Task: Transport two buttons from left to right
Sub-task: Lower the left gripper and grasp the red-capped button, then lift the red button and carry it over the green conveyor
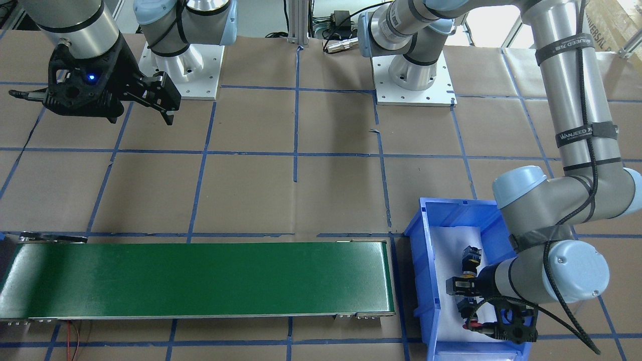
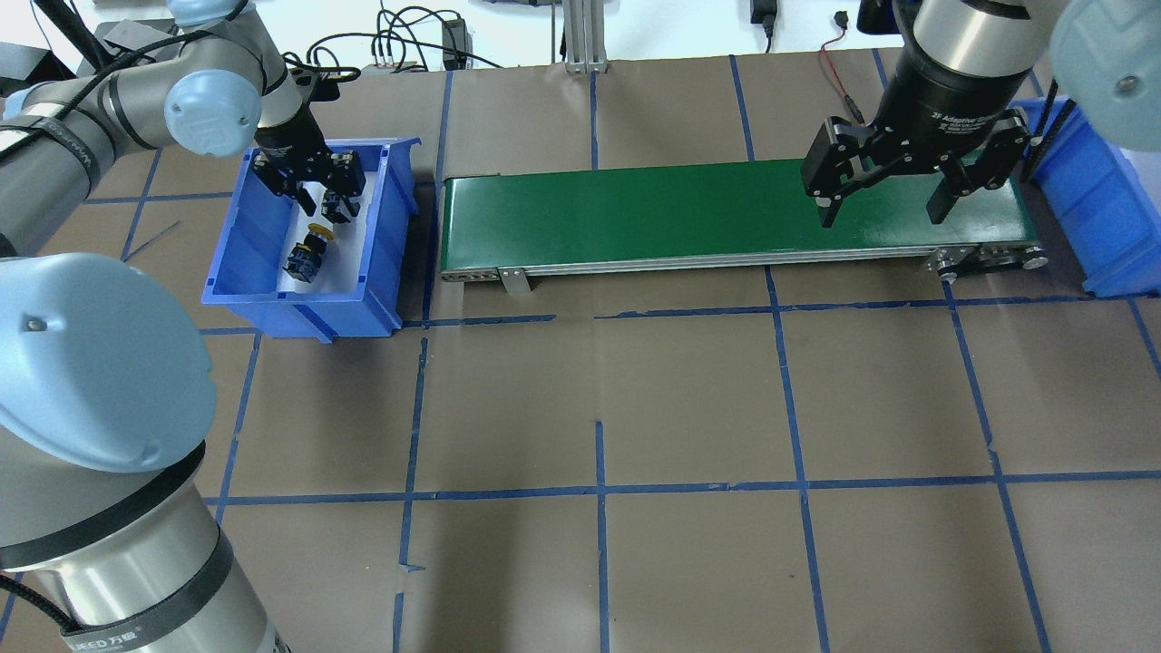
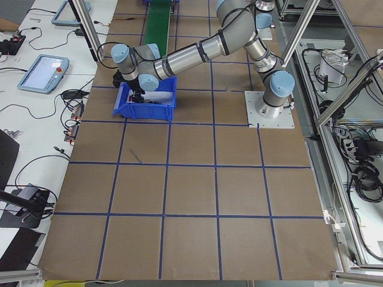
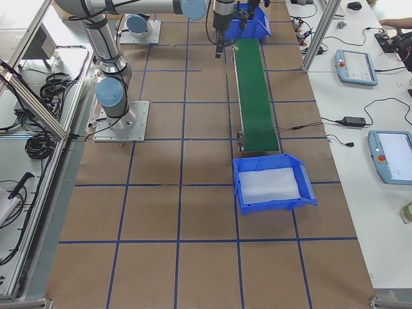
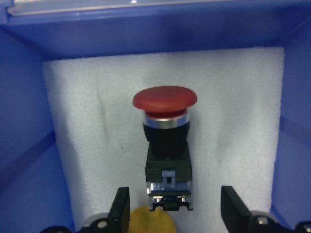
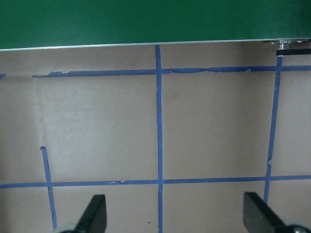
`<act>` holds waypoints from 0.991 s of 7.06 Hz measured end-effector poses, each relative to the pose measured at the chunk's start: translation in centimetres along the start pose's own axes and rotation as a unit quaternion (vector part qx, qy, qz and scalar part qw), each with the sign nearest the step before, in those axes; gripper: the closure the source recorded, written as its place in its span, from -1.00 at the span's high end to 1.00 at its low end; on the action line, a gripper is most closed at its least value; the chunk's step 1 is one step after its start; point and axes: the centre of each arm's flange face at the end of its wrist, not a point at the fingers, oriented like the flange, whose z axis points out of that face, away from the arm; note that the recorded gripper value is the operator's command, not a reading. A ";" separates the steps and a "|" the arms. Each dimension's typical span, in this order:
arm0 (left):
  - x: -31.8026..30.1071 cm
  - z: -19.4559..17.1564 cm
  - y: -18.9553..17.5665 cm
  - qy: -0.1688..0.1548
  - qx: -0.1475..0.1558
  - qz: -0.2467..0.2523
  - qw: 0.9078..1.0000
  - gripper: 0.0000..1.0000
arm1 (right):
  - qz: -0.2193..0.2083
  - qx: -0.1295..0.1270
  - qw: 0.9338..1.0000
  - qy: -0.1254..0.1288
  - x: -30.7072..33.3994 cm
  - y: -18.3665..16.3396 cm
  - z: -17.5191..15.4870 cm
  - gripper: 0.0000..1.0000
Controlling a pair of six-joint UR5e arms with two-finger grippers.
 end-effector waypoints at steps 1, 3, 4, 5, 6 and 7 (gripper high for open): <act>-0.1 0.6 -0.1 0.001 -0.003 -0.002 1.000 -0.29 | 0.000 0.000 1.000 0.000 0.0 0.0 0.0 1.00; 0.0 0.4 -0.3 0.002 0.000 -0.019 1.000 -0.34 | 0.000 0.000 1.000 0.000 0.0 0.0 0.0 1.00; 0.2 -0.7 -0.2 0.000 0.008 -0.025 1.000 -0.34 | 0.001 0.000 1.000 0.000 0.0 0.0 0.0 1.00; 0.6 -2.8 0.1 -0.005 0.023 -0.027 0.999 -0.34 | 0.001 0.000 1.000 0.000 0.0 0.0 0.0 1.00; 1.0 -6.0 1.1 -0.011 0.041 -0.028 0.999 -0.34 | 0.001 0.000 1.000 0.000 0.0 0.0 0.0 1.00; 1.6 -10.2 2.8 -0.016 0.057 -0.031 0.998 -0.34 | 0.001 0.000 1.000 0.000 0.0 0.0 0.0 1.00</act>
